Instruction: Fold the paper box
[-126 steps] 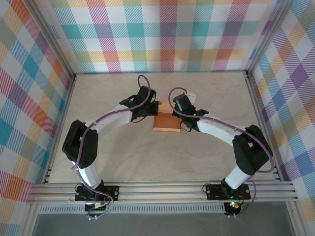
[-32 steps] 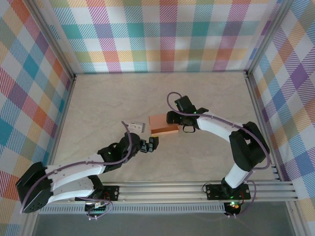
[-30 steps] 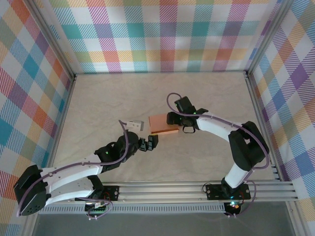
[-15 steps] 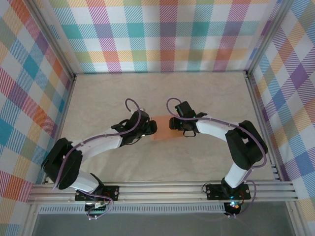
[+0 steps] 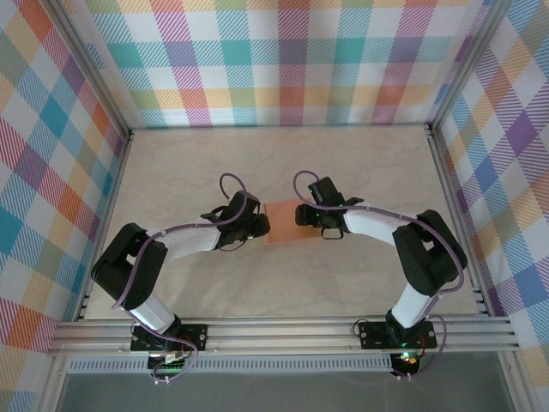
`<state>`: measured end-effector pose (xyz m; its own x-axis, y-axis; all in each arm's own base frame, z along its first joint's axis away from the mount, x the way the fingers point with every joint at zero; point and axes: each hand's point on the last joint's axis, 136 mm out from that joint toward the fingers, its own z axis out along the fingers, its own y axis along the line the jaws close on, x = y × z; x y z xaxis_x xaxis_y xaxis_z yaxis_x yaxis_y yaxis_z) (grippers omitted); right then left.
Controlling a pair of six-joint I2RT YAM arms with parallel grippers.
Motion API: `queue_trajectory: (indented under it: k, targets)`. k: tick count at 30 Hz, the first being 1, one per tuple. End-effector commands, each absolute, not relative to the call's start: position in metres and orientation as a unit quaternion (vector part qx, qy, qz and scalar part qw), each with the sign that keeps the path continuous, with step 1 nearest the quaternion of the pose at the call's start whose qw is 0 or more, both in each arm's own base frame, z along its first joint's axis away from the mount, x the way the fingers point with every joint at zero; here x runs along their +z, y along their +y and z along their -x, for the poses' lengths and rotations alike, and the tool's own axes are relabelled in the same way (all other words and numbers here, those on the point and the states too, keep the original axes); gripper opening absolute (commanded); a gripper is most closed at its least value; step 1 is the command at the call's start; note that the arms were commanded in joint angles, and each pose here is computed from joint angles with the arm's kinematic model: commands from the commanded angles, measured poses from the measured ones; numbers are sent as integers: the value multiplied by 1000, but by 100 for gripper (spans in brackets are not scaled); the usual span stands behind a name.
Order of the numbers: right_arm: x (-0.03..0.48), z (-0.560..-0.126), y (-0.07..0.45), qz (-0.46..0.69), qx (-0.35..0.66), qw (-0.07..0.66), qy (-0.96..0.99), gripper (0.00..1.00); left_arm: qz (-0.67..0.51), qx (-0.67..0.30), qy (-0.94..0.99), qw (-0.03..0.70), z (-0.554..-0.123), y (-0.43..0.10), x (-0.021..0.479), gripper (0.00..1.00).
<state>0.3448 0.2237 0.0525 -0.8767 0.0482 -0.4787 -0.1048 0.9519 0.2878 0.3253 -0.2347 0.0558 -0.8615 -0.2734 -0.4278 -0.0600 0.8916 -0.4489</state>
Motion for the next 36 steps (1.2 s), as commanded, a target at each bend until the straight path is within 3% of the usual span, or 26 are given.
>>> queue_trajectory:
  k: [1,12,19,27,36]
  targets:
    - [65,-340,228,17,197,246,949,72,100,-242,934,242,-328,-237,53,40]
    - [76,-343,224,-16,258,239,936,77,92,-277,921,257,-329,-240,75,48]
    - [77,-341,220,-24,273,234,933,77,95,-274,927,239,-330,-242,59,49]
    - [79,-341,219,-38,301,226,926,77,108,-275,925,239,-328,-233,53,34]
    - [78,-341,221,-48,325,214,920,77,126,-292,921,225,-326,-228,41,32]
